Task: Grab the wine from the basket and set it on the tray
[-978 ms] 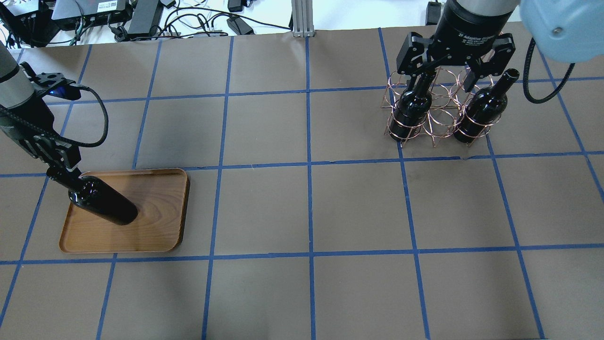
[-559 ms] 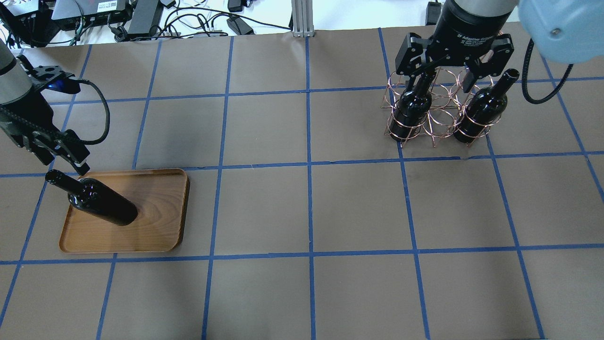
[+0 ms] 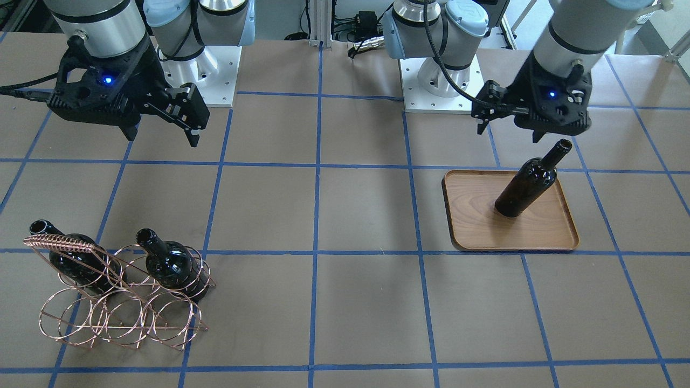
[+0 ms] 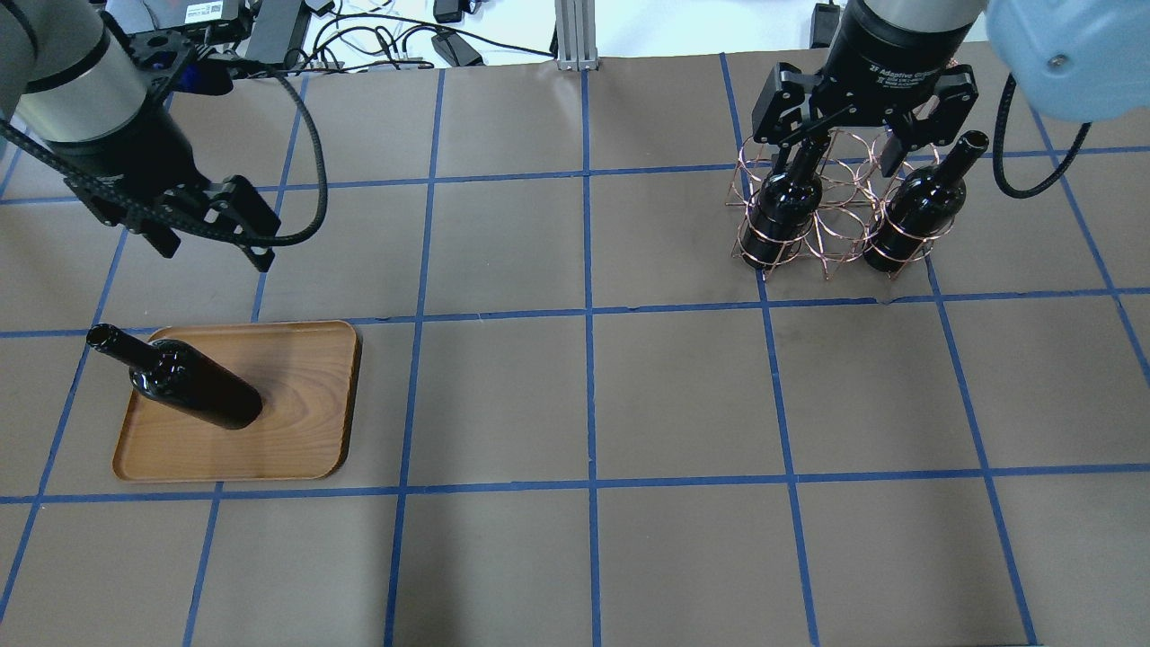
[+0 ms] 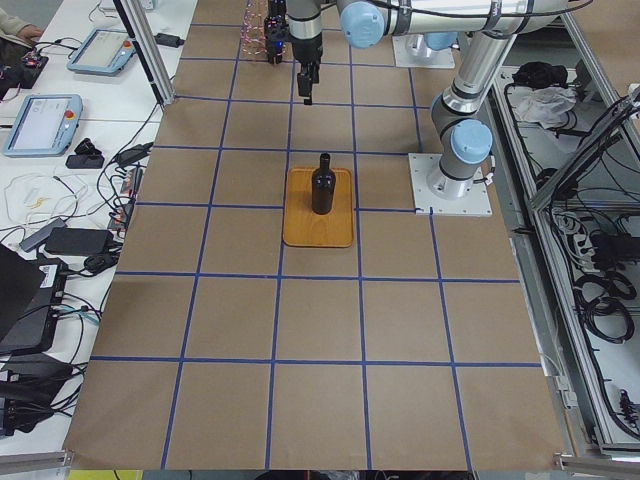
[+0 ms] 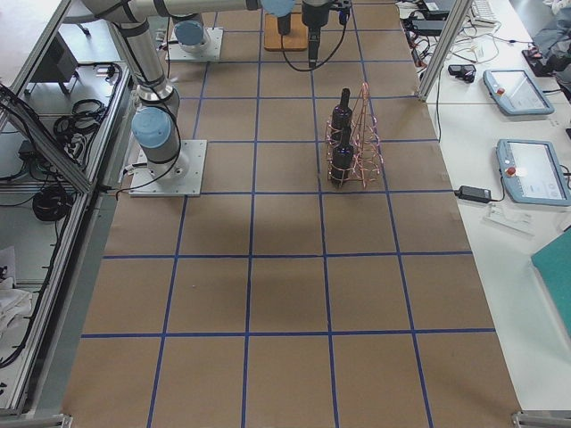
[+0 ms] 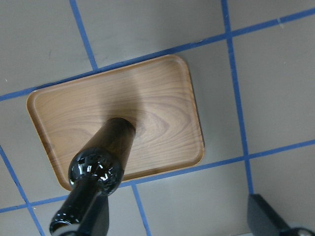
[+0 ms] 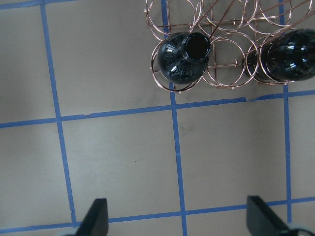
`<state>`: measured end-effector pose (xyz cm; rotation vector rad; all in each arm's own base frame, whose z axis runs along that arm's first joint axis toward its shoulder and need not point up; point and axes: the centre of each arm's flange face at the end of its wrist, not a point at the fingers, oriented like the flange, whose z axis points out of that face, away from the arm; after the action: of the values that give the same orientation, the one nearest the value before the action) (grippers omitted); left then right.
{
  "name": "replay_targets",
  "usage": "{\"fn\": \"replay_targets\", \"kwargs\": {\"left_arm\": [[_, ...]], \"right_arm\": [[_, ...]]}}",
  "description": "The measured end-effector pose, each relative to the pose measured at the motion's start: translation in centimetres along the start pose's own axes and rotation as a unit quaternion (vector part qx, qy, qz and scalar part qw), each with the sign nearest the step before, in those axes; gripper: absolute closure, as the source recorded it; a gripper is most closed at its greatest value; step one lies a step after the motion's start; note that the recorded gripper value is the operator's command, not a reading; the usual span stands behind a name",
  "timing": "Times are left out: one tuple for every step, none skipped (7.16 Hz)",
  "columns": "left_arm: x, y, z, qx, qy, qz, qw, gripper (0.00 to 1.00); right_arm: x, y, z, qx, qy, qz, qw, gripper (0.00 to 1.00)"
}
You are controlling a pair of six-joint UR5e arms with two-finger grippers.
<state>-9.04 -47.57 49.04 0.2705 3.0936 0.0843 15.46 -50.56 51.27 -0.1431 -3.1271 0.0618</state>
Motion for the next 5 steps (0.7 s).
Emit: {"fn": "replay_targets", "kwargs": {"left_arm": [[3.3, 0.3, -0.9, 0.015, 0.002, 0.003, 0.9999, 0.00], [5.8, 0.5, -1.3, 0.024, 0.009, 0.001, 0.9997, 0.00], [7.3, 0.8, -1.5, 0.029, 0.021, -0.020, 0.9992, 0.00], [7.9, 1.0, -1.8, 0.034, 0.028, -0.038, 0.9983, 0.00], [8.1, 1.3, -2.0, 0.036, 0.031, -0.046, 0.9978, 0.00]], "right_arm": [[0.0, 0.0, 0.0, 0.000, 0.000, 0.000, 1.0000, 0.00], [0.0, 0.0, 0.1, -0.001, 0.000, 0.000, 1.0000, 0.00], [0.0, 0.0, 0.1, -0.001, 0.000, 0.000, 1.0000, 0.00], [0.0, 0.0, 0.0, 0.000, 0.000, 0.000, 1.0000, 0.00], [0.0, 0.1, 0.0, 0.000, 0.000, 0.000, 1.0000, 0.00]]}}
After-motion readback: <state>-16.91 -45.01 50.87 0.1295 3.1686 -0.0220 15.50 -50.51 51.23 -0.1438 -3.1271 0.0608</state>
